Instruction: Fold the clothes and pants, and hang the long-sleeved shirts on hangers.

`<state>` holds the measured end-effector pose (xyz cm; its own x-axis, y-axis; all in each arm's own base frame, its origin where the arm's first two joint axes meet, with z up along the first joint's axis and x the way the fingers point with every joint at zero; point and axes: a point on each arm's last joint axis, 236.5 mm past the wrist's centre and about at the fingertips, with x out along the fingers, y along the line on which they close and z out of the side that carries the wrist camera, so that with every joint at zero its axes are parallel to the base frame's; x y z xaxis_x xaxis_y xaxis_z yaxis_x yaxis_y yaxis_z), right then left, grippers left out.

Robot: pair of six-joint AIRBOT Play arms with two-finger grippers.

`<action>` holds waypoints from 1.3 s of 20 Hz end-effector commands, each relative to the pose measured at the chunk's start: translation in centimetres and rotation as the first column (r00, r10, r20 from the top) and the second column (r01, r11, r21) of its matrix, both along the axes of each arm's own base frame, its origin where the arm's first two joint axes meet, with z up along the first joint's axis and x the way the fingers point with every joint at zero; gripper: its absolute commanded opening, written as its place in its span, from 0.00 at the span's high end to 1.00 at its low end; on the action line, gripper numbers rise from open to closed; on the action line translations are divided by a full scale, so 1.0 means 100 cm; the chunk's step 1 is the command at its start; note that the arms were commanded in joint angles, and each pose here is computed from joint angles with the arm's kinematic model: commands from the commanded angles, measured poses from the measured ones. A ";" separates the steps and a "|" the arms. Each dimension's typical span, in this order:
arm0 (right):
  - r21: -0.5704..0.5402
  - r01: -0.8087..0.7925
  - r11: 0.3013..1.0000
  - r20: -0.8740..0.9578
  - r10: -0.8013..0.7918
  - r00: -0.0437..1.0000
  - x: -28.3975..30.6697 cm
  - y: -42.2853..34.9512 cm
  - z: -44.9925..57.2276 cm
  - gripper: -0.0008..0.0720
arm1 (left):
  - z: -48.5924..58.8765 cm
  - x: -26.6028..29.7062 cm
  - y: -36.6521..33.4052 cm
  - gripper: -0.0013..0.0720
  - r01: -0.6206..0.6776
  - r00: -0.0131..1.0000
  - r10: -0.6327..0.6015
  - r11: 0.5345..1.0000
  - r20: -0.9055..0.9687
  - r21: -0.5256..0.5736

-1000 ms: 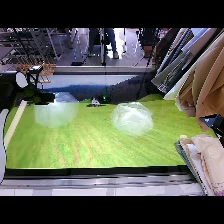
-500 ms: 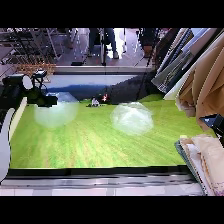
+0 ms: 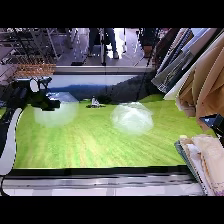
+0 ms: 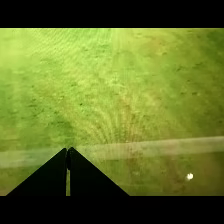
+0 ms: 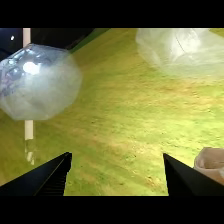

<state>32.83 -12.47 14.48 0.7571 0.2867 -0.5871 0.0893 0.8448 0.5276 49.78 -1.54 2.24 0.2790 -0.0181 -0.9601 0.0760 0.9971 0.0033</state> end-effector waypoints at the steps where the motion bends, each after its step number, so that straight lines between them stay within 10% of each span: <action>1: -0.001 -0.001 1.000 0.001 0.001 1.000 0.000 0.000 0.000 0.09 | -0.006 0.000 0.001 0.98 0.000 1.000 0.000 1.000 -0.013 0.002; 26: -0.001 -0.001 1.000 0.001 0.001 1.000 0.000 0.000 0.001 0.09 | 0.122 -0.027 -0.063 0.98 0.136 0.960 -0.131 0.991 0.247 -0.003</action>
